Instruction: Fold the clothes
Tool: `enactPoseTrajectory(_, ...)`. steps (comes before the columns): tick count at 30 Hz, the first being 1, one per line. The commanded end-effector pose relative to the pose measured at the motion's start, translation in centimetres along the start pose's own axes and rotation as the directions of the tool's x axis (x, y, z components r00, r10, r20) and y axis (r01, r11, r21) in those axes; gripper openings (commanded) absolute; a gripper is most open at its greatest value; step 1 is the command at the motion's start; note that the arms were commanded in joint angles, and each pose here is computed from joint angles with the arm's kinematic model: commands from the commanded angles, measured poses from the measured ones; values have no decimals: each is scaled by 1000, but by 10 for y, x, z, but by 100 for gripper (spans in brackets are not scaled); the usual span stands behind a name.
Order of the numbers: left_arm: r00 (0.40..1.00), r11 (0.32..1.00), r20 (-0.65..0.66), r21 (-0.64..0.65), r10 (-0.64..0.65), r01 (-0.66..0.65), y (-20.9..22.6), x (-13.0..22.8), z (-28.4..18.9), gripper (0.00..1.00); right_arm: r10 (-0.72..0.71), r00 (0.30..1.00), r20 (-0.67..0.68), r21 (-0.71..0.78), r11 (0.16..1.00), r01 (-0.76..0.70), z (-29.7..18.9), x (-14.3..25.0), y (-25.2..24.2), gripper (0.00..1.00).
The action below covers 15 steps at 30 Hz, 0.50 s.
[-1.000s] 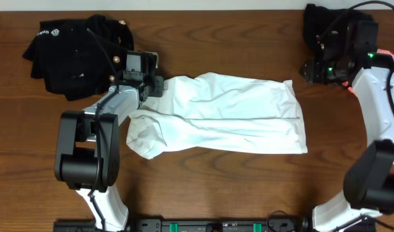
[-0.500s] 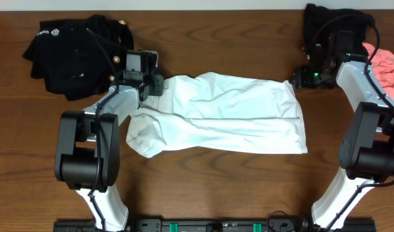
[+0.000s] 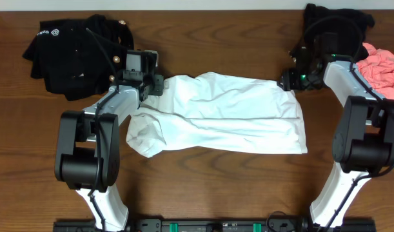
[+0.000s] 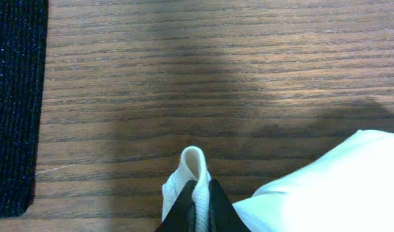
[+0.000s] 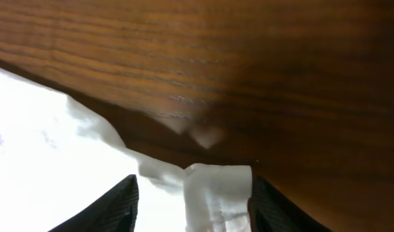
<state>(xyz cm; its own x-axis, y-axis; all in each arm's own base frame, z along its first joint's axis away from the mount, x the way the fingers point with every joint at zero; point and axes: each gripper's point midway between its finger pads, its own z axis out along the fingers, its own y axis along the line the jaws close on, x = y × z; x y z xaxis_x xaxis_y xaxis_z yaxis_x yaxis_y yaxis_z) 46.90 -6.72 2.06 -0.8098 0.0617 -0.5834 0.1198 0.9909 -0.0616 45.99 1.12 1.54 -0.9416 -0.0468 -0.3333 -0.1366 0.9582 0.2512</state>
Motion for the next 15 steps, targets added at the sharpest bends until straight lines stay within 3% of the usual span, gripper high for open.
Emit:
enactPoseTrajectory(1,1000,1000,12,0,3,-3,1,-5,0,6,-10,1000,-14,-16,1000,10,8,2,4,51)
enactPoseTrajectory(10,1000,1000,13,0,3,-3,1,-5,0,6,-21,1000,9,71,997,21,8,-6,-12,54)
enactPoseTrajectory(15,1000,1000,13,0,3,-3,1,-5,0,6,-19,1000,23,72,997,18,9,-9,-11,36)
